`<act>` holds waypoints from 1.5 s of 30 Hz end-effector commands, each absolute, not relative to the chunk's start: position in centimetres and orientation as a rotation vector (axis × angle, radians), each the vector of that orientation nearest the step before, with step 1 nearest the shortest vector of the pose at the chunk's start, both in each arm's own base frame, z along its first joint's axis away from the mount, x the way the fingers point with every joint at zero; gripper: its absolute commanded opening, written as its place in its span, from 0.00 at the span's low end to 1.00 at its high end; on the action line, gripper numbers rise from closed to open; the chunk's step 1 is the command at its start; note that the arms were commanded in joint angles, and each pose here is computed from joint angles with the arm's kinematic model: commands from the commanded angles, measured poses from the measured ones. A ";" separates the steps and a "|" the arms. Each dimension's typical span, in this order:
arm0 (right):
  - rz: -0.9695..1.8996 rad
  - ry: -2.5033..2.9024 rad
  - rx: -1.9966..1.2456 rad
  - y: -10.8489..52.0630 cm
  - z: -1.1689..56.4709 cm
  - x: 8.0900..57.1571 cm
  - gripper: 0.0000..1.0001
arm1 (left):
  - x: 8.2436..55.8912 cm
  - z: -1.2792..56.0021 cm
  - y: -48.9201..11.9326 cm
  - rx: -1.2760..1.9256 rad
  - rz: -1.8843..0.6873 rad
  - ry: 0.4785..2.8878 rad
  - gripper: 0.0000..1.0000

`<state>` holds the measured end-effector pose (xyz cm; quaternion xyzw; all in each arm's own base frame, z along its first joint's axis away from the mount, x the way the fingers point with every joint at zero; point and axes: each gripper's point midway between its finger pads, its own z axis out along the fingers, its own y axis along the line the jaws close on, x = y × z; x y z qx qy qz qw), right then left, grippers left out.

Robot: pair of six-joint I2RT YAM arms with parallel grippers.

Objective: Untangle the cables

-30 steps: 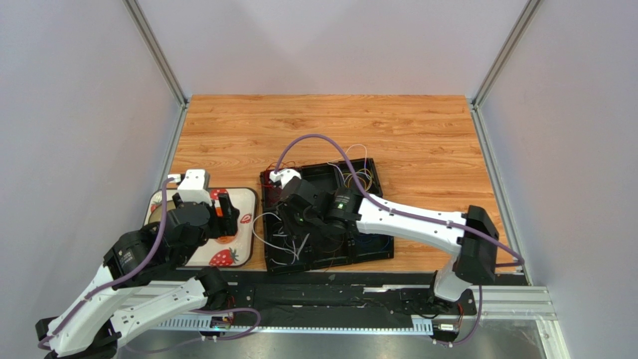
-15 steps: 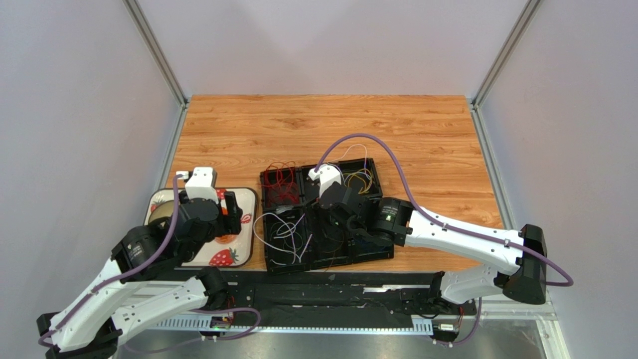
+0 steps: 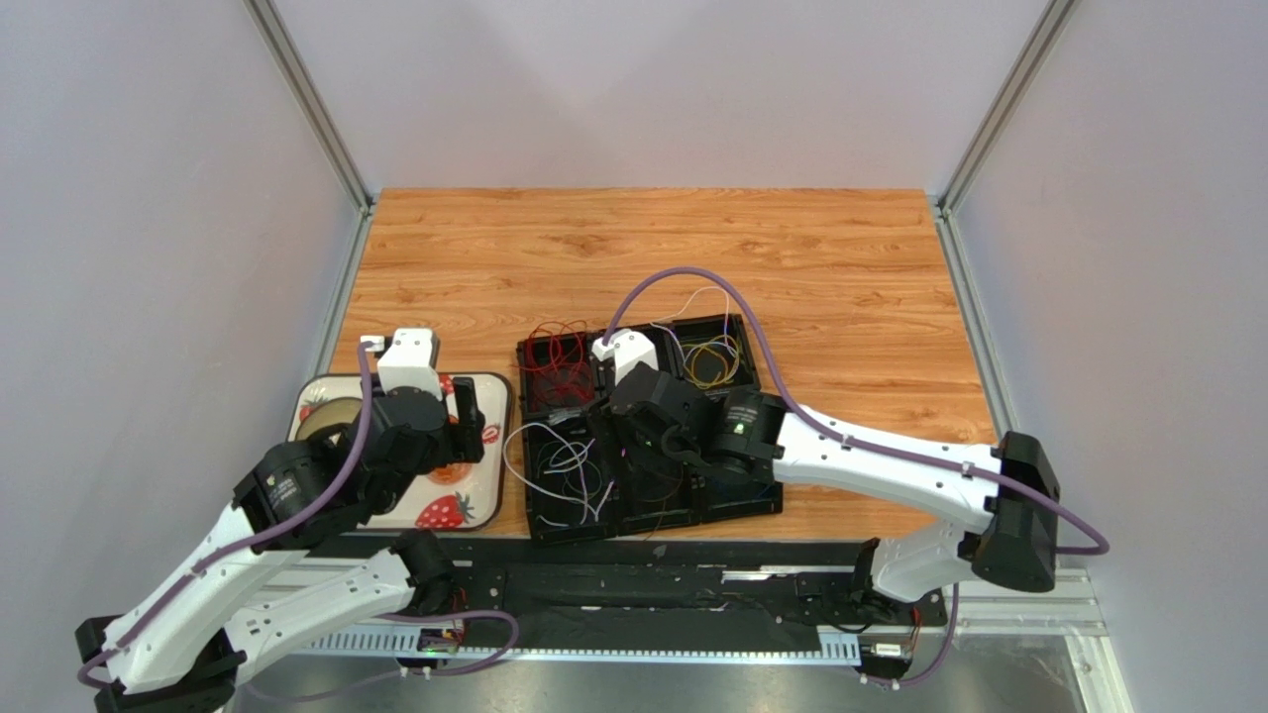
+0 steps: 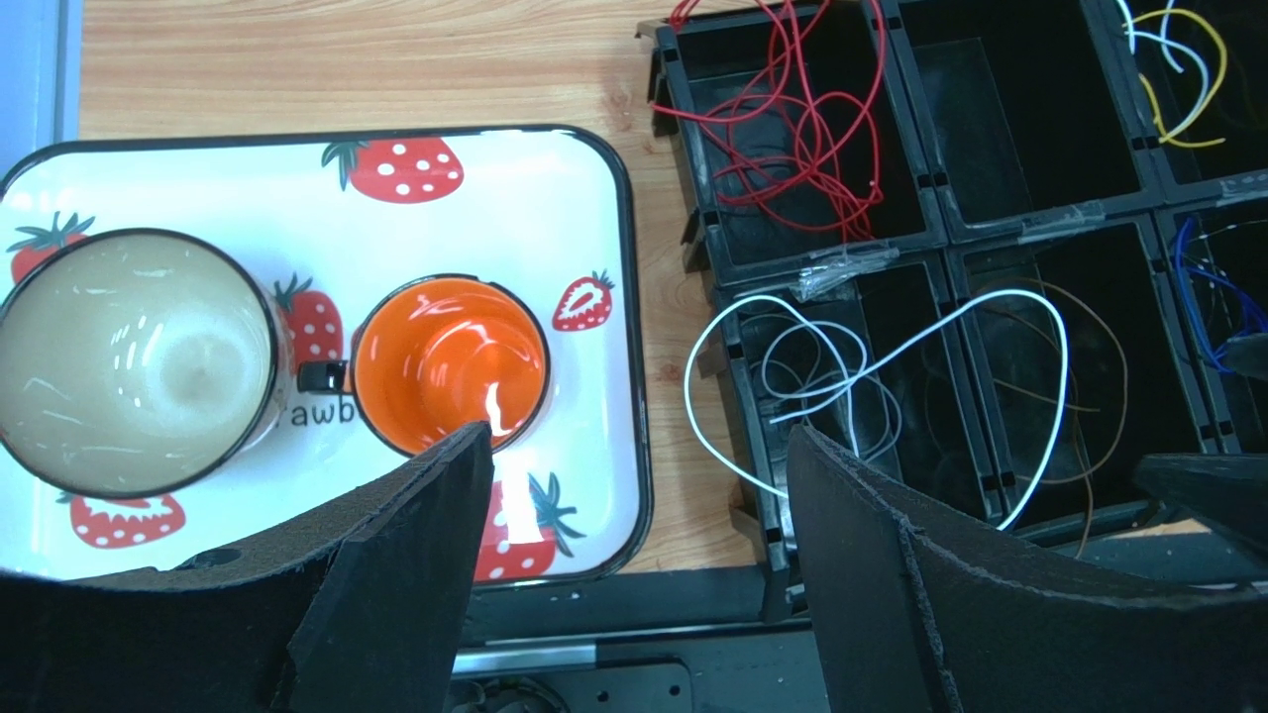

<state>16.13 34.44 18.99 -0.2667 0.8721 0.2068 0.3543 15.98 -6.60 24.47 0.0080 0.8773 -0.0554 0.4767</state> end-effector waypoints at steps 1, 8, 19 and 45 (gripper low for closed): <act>0.515 2.207 -0.602 35.9 20.4 18.4 0.69 | 16.3 24.1 -6.9 0.026 -0.114 2.162 0.80; 0.505 2.311 -0.455 35.2 17.3 21.0 0.65 | 16.2 24.0 -7.1 0.035 -0.123 2.167 0.80; 0.497 2.396 -0.457 36.5 13.4 22.2 0.48 | 16.2 24.0 -7.1 0.037 -0.129 2.164 0.79; 0.768 2.437 -0.717 45.3 10.5 18.9 0.00 | 16.3 23.9 -7.4 0.048 -0.126 2.169 0.79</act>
